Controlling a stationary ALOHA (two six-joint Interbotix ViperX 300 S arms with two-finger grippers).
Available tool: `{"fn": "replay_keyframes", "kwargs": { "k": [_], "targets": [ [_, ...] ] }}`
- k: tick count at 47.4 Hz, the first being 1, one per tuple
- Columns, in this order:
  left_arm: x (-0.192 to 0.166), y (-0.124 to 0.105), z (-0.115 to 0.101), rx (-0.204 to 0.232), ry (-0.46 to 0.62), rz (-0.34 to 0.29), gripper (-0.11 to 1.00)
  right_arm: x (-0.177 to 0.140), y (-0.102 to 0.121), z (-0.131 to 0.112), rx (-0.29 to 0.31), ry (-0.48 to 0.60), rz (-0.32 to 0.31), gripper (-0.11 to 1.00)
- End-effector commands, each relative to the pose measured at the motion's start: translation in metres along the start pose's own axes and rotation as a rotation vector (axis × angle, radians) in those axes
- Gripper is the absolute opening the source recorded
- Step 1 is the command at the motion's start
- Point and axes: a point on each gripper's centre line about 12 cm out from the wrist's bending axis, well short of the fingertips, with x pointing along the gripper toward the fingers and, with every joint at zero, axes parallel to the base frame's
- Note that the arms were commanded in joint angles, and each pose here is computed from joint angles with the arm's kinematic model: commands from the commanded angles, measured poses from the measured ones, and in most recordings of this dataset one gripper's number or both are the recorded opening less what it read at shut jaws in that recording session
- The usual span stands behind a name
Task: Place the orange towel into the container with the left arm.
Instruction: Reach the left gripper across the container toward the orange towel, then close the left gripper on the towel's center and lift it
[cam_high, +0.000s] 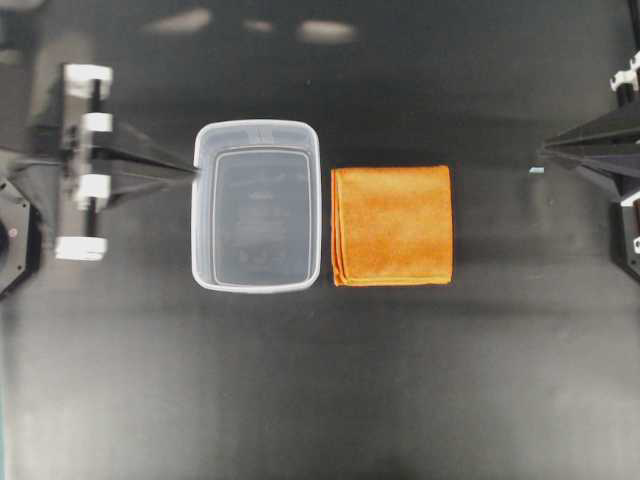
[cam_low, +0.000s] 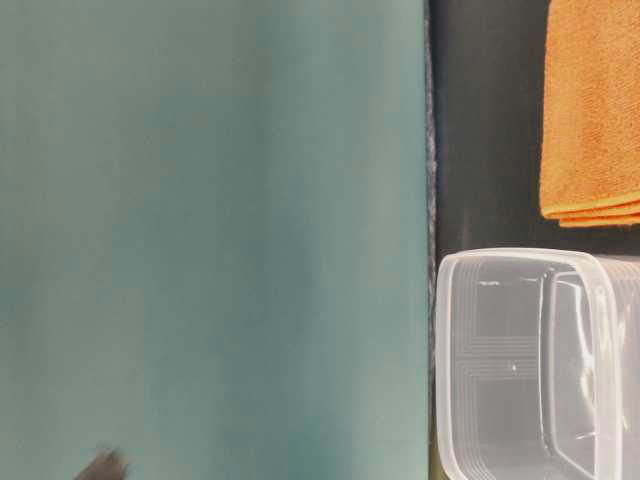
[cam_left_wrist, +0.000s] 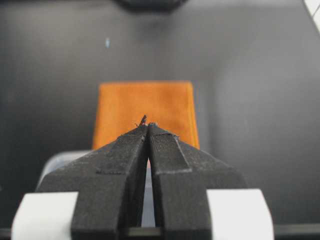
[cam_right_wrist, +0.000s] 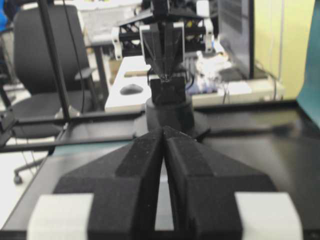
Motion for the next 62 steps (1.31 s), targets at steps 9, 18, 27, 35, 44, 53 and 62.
{"fn": "replay_keyframes", "kwargs": {
  "k": [9, 18, 27, 35, 44, 53, 62],
  "targets": [
    [0.054, 0.001, 0.022, 0.014, 0.143, -0.001, 0.00, 0.001, -0.010, -0.021, 0.055, 0.167, -0.060, 0.00],
    [0.088, 0.005, 0.028, 0.028, 0.253, 0.006, 0.00, -0.005, -0.013, -0.031, 0.061, 0.274, -0.082, 0.35],
    [0.123, 0.008, 0.028, 0.031, 0.337, 0.010, 0.01, -0.012, -0.015, -0.031, 0.062, 0.265, -0.093, 0.77],
    [0.158, 0.008, 0.019, 0.030, 0.430, 0.008, 0.09, -0.020, -0.014, -0.030, 0.065, 0.243, -0.090, 0.75],
    [0.198, 0.007, 0.002, 0.032, 0.501, 0.003, 0.61, -0.027, -0.014, -0.027, 0.062, 0.213, -0.087, 0.75],
    [0.238, 0.005, -0.032, 0.035, 0.579, -0.004, 0.91, -0.028, -0.013, -0.026, 0.062, 0.204, -0.086, 0.75],
    [0.264, -0.002, -0.063, 0.043, 0.642, -0.016, 0.89, -0.028, -0.013, -0.026, 0.062, 0.205, -0.085, 0.75]
  ]
}}
